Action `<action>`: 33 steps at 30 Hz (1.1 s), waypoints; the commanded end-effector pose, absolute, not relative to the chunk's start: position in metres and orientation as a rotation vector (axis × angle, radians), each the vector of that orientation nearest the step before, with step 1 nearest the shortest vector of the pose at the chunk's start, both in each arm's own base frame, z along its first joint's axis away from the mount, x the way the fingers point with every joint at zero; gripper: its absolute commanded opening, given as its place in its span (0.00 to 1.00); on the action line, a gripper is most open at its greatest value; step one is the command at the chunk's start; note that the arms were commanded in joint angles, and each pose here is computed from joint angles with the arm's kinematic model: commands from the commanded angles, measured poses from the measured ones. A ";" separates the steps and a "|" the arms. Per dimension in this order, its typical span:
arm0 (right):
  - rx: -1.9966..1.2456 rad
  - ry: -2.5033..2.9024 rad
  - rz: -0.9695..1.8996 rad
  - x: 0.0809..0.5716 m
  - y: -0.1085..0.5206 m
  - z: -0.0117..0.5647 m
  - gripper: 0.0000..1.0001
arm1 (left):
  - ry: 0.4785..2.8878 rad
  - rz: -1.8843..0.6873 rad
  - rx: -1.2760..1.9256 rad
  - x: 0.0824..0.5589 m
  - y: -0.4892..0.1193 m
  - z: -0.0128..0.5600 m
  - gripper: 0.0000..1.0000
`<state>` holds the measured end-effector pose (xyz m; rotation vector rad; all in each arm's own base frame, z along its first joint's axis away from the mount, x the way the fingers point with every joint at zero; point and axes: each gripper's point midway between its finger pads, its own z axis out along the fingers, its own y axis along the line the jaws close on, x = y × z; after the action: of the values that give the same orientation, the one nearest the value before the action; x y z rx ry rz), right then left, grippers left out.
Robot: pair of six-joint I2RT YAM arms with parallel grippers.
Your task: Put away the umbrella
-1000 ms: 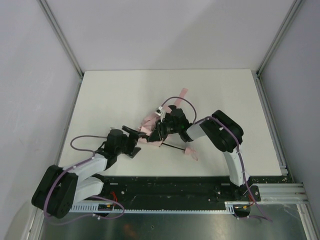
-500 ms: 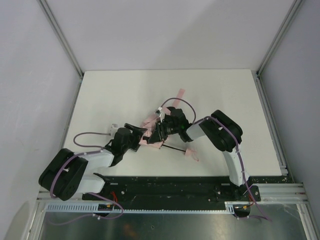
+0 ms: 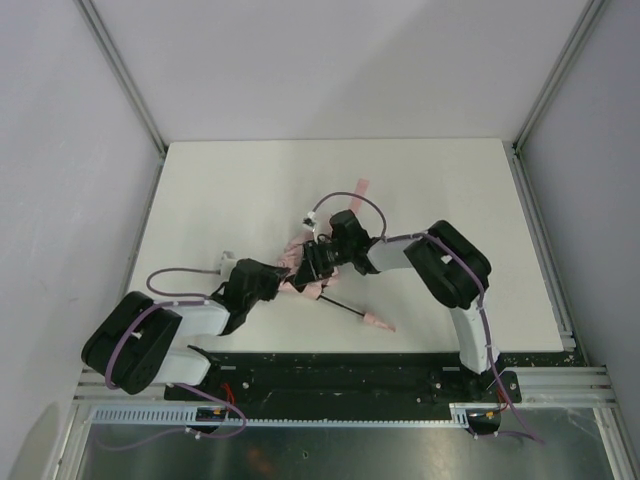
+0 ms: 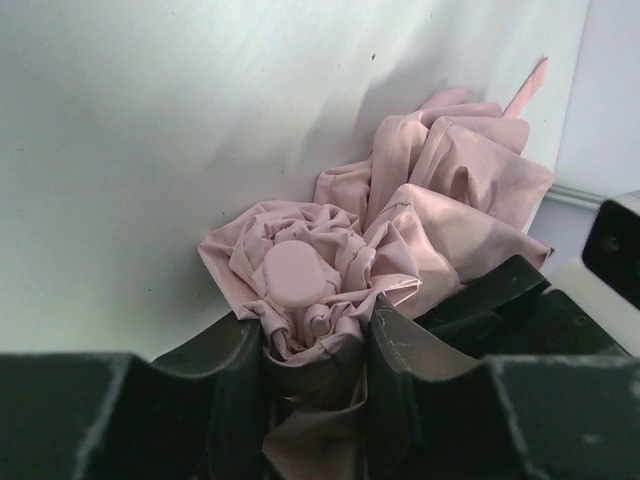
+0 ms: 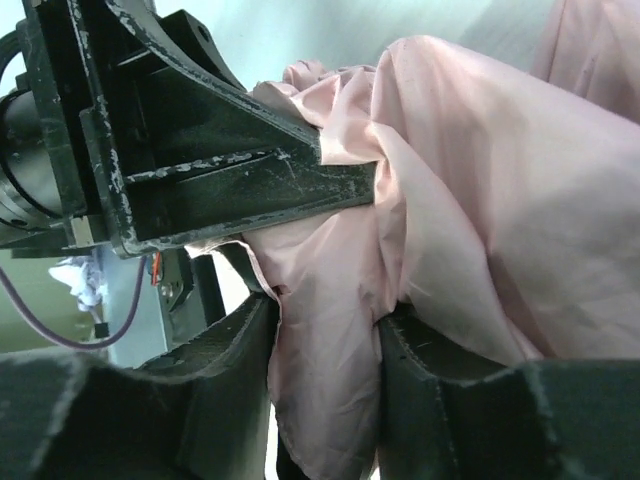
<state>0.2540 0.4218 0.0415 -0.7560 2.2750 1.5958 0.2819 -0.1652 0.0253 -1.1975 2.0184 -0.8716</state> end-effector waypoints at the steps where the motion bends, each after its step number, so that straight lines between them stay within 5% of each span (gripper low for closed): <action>1: -0.671 2.566 1.254 0.250 0.388 0.024 0.51 | 2.201 -0.664 -1.102 0.250 -0.147 -0.016 0.01; 5: -0.774 2.438 1.014 0.269 0.381 0.063 0.72 | 2.255 -0.694 -1.089 0.242 -0.153 -0.017 0.00; 9: -0.933 2.267 0.708 0.276 0.371 0.090 0.78 | 2.340 -0.625 -1.155 0.232 -0.152 -0.019 0.00; 13: -1.082 2.053 0.381 0.269 0.372 0.098 0.79 | 2.417 -0.587 -1.174 0.227 -0.152 -0.017 0.00; 19: -1.181 1.784 0.288 0.239 0.401 0.104 0.79 | 2.471 -0.583 -1.210 0.219 -0.153 -0.020 0.00; 33: -1.159 1.826 -0.174 0.264 0.374 0.006 0.68 | 2.539 -0.642 -1.234 0.210 -0.160 -0.019 0.00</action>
<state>0.2397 0.4118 0.0375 -1.1995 1.7746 0.0747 0.2631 -0.1762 0.0214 -1.2278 2.2882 -0.8514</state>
